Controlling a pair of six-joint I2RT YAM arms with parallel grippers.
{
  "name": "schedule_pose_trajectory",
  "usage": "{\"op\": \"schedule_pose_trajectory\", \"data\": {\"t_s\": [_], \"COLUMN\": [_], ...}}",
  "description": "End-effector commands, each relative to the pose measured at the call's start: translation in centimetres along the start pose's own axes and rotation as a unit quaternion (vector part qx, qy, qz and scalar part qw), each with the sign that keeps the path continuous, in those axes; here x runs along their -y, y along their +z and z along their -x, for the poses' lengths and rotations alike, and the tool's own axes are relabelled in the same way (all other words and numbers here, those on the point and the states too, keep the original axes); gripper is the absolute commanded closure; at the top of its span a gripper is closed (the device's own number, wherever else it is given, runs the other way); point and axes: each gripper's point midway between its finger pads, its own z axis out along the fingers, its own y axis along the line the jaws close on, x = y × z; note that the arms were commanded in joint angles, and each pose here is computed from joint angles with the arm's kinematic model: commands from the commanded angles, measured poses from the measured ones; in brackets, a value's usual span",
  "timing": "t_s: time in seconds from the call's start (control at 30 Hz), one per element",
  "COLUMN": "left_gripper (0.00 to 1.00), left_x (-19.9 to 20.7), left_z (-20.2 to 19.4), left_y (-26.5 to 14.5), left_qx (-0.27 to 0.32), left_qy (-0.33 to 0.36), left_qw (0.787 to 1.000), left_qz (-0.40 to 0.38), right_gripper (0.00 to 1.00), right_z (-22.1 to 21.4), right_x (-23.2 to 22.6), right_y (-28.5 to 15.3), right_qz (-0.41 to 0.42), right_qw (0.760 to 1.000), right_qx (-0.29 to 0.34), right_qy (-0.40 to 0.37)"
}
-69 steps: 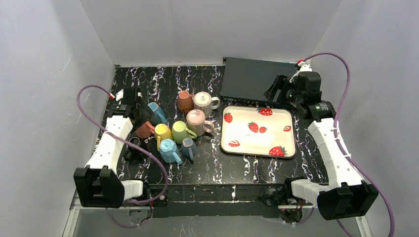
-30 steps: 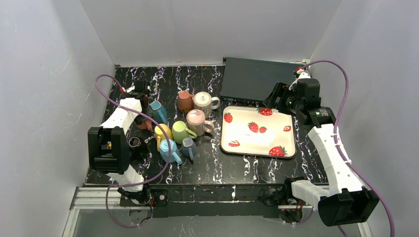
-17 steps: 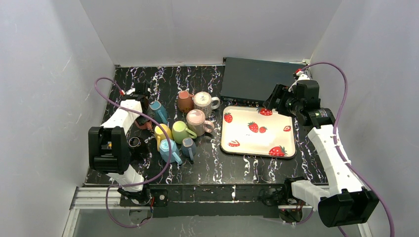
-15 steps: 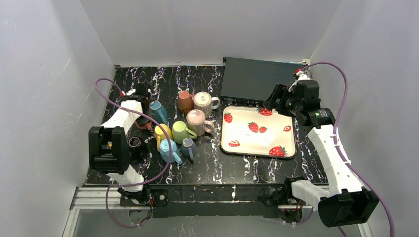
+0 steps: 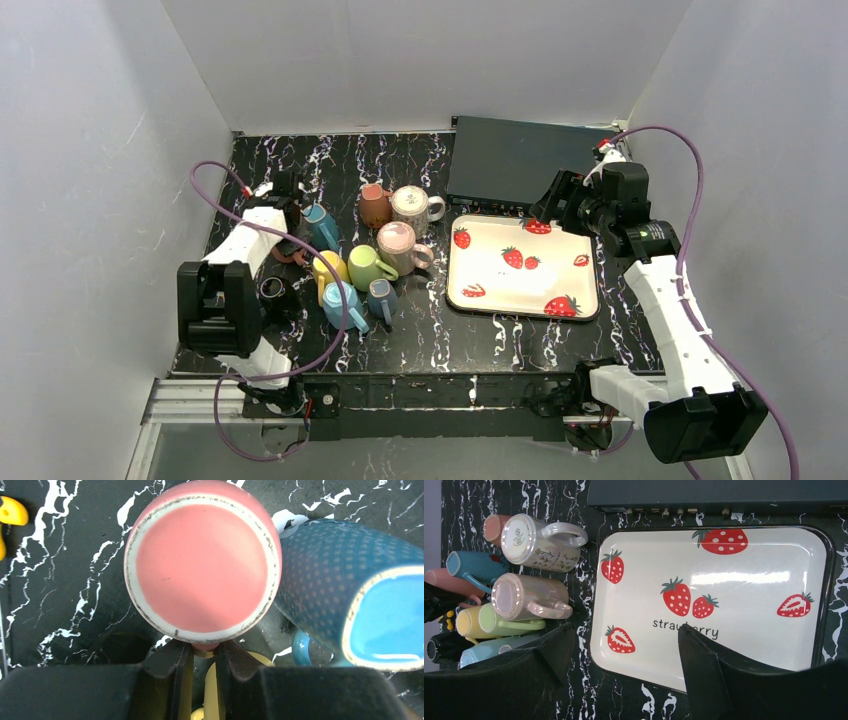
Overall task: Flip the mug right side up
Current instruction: Turn over the cup at the center of the board.
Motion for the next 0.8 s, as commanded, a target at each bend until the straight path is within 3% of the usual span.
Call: {"op": "schedule_pose_trajectory", "data": {"t_s": [0.0,0.13,0.27,0.37,0.47,0.57,0.77], "left_gripper": [1.00,1.00,1.00,1.00,1.00,1.00,1.00], "left_x": [-1.1,-2.3,-2.1,0.2,3.1,6.0,10.6], "left_z": [3.5,5.7,8.0,9.3,9.6,8.6,6.6], "left_y": [-4.3,-8.1,-13.1,-17.3,-21.5,-25.2,-31.6], "left_qx": [0.074,0.128,0.181,0.201,0.197,0.151,0.086], "left_qy": [-0.007,-0.013,-0.019,0.001,0.028,0.023,0.011], "left_qw": [0.997,0.991,0.979,0.961,0.934,0.904,0.812], "left_qz": [-0.019,-0.034,-0.096,-0.191,-0.297,-0.399,-0.577], "right_gripper": [0.18,0.25,0.21,0.17,0.17,0.19,0.08], "right_z": [0.8,1.1,1.9,2.0,2.5,2.6,3.7], "right_x": [-1.6,-3.4,-5.5,-7.2,-8.7,-9.5,-12.4], "right_y": [-0.7,-1.2,-1.8,-1.9,-1.9,-1.9,-4.0], "right_qz": [0.039,0.087,0.143,0.196,0.241,0.264,0.360], "right_qw": [0.999,0.996,0.987,0.976,0.962,0.953,0.907], "right_qx": [0.014,0.023,0.050,0.051,0.053,0.042,0.087], "right_qy": [0.001,0.013,0.051,0.079,0.116,0.144,0.203]}}
